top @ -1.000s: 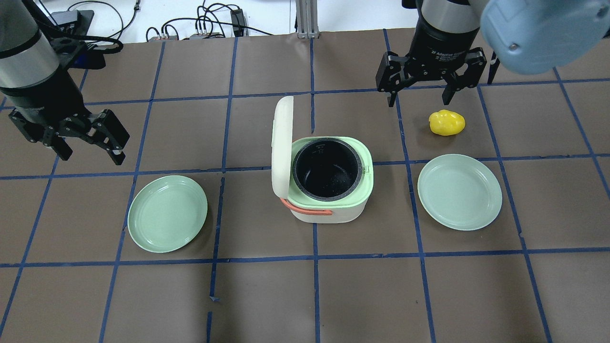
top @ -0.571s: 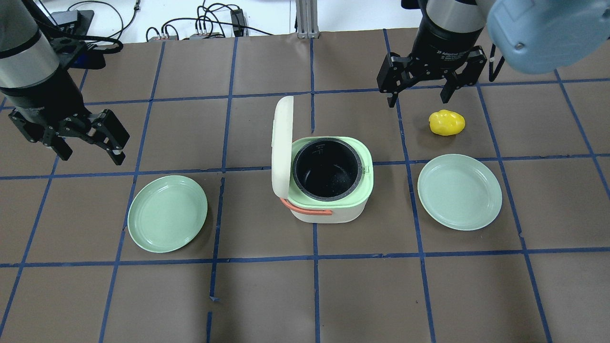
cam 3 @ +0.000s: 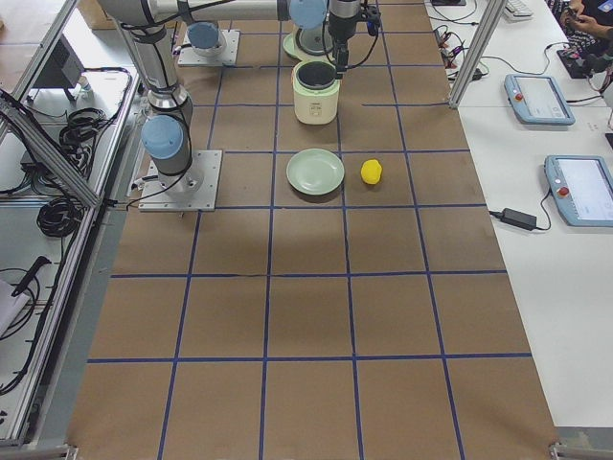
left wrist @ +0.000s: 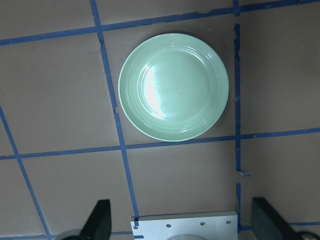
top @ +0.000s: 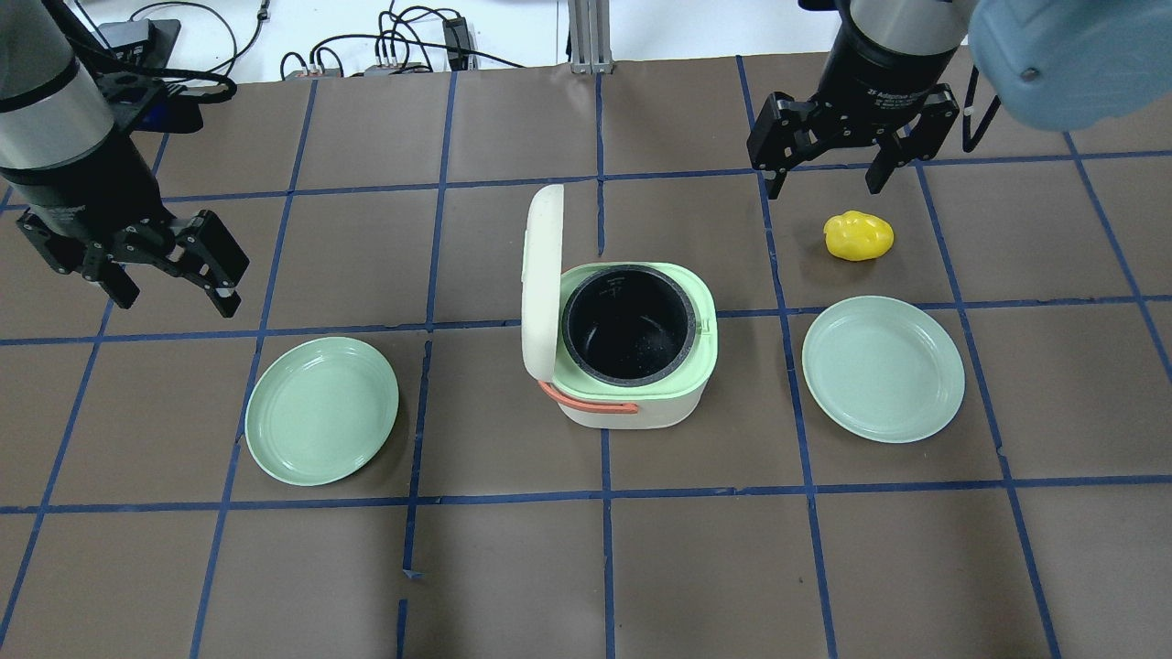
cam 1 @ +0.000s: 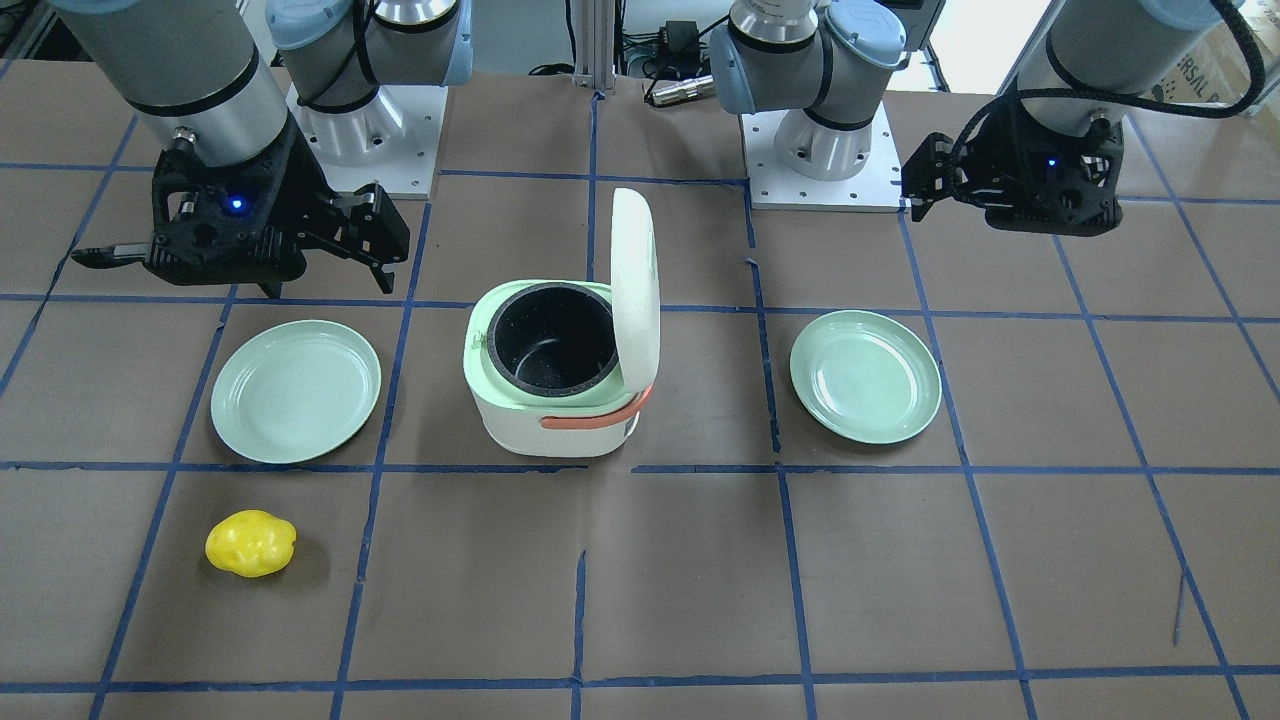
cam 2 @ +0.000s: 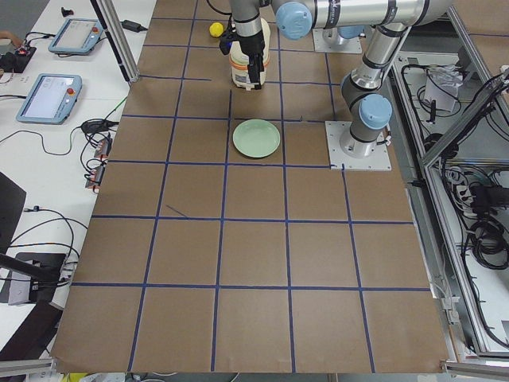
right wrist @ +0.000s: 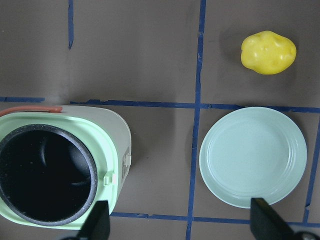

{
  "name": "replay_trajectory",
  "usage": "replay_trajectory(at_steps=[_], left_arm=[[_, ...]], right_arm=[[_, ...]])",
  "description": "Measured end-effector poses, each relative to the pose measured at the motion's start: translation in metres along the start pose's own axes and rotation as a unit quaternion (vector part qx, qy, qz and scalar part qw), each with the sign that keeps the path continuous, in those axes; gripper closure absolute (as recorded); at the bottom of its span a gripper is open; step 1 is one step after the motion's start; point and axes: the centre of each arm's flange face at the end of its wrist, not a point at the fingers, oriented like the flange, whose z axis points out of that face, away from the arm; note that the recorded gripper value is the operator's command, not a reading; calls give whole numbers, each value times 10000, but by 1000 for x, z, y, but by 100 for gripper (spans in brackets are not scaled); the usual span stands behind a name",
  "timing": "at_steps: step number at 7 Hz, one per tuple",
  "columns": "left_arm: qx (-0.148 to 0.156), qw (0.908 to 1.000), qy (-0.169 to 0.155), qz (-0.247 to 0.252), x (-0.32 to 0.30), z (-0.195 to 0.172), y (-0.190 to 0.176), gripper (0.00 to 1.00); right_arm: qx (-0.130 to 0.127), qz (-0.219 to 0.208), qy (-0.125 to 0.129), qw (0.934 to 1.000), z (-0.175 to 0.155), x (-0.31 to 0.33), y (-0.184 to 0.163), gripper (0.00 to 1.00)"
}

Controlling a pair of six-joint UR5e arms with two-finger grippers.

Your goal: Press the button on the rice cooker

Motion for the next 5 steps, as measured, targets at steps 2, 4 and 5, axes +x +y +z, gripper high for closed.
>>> replay_trajectory(at_steps=[2,4,5], left_arm=[[0,10000,0,0,0,0,0,0],[0,10000,0,0,0,0,0,0],[0,10000,0,0,0,0,0,0]], right_arm=[[-11,2,3,10000,1,0,1,0],[-36,4,2,10000,4,0,3,0],[-43,3,2,10000,5,0,3,0]])
